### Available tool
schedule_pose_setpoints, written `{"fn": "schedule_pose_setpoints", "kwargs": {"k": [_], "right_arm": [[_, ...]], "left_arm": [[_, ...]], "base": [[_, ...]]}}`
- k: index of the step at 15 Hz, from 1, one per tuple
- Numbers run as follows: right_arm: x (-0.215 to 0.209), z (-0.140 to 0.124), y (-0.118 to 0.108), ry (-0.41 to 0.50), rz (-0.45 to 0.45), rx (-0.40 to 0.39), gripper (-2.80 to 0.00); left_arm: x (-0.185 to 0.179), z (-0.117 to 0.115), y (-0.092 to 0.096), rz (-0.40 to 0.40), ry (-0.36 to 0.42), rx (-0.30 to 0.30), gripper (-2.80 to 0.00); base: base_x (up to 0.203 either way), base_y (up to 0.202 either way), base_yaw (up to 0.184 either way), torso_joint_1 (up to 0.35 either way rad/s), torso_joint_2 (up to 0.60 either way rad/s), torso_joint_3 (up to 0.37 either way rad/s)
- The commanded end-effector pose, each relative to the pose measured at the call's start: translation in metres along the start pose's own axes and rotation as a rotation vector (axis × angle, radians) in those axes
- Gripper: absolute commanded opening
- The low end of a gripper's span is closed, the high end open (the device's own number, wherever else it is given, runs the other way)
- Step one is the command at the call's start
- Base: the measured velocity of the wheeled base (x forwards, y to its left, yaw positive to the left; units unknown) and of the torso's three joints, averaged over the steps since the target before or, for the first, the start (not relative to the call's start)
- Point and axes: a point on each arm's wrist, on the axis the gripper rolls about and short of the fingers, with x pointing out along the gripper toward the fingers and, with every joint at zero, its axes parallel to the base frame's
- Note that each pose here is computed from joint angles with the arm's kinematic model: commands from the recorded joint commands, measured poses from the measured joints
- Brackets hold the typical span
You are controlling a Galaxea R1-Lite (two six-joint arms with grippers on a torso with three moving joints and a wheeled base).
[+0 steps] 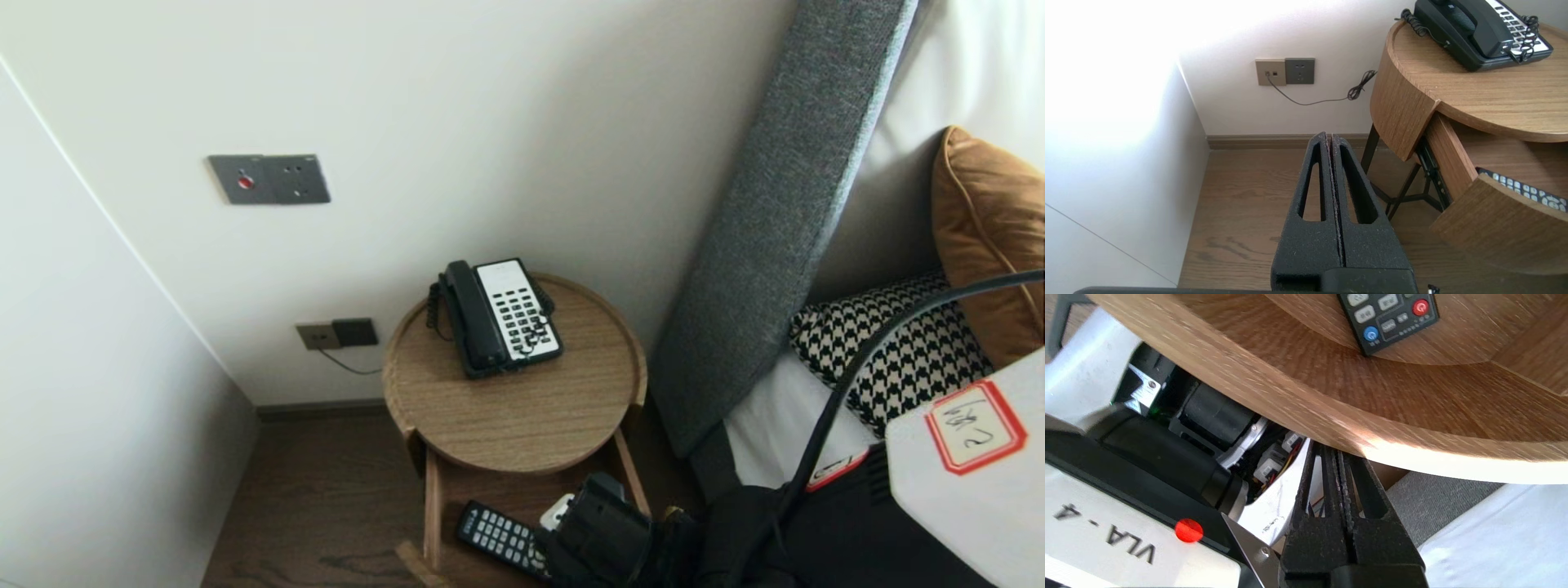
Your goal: Close the nightstand drawer
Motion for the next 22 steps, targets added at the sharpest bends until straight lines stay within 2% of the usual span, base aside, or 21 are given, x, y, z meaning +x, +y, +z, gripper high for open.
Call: {"fn": "schedule_pose_setpoints", "kwargs": {"k": [1,22], "right_arm": [[0.003,0.006,0.0,-0.008,-0.003,0.008,-2.8],[0.027,0.08,-0.015,-0.149,-0.015,0.039,-2.8]], "left_arm": [[0.0,0.0,0.0,0.001,-0.003,-0.001,-2.8],[0.0,0.0,0.0,0.001,-0.003,-0.001,-2.8]], "base": [[0.0,0.0,0.0,0.0,0.0,0.0],[0.0,0.0,0.0,0.0,0.0,0.0]]}}
